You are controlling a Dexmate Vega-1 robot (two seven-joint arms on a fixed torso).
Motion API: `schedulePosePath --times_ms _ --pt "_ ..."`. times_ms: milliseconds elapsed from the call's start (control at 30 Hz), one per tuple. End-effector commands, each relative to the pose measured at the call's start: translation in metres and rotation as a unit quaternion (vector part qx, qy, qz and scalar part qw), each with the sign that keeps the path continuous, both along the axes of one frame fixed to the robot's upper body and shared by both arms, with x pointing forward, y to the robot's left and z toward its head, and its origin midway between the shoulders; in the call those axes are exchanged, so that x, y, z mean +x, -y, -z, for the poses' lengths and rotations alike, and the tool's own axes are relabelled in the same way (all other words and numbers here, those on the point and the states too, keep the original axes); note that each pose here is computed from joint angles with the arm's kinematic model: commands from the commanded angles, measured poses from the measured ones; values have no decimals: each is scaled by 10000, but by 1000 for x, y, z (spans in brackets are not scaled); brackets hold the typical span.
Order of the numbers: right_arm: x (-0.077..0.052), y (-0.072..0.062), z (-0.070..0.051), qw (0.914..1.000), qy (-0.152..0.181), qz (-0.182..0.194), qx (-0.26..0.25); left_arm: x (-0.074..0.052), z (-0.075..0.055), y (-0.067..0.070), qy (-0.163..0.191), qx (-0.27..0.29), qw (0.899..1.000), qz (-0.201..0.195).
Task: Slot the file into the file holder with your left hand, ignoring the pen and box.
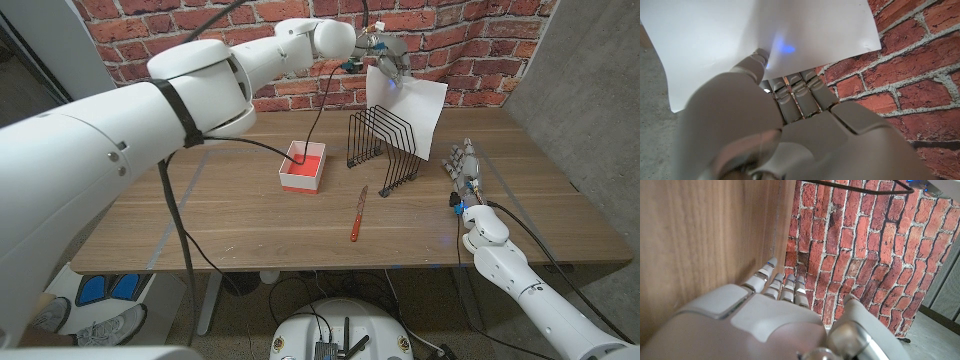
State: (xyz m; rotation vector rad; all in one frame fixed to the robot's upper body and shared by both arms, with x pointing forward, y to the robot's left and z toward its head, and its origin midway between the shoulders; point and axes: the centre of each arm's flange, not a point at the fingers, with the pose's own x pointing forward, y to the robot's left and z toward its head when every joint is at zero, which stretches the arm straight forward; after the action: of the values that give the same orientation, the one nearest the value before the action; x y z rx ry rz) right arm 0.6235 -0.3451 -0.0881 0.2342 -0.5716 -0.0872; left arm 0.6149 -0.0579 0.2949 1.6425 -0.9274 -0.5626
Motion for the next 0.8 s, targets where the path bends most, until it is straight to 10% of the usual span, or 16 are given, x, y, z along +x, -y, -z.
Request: schedulePosePath --times_ms 33,800 --pt "1 1 2 10000 -7 8 41 1 3 8 25 69 9999 -101" --pt "2 2 3 10000 12 2 64 -3 5 15 70 211 9997 -45"
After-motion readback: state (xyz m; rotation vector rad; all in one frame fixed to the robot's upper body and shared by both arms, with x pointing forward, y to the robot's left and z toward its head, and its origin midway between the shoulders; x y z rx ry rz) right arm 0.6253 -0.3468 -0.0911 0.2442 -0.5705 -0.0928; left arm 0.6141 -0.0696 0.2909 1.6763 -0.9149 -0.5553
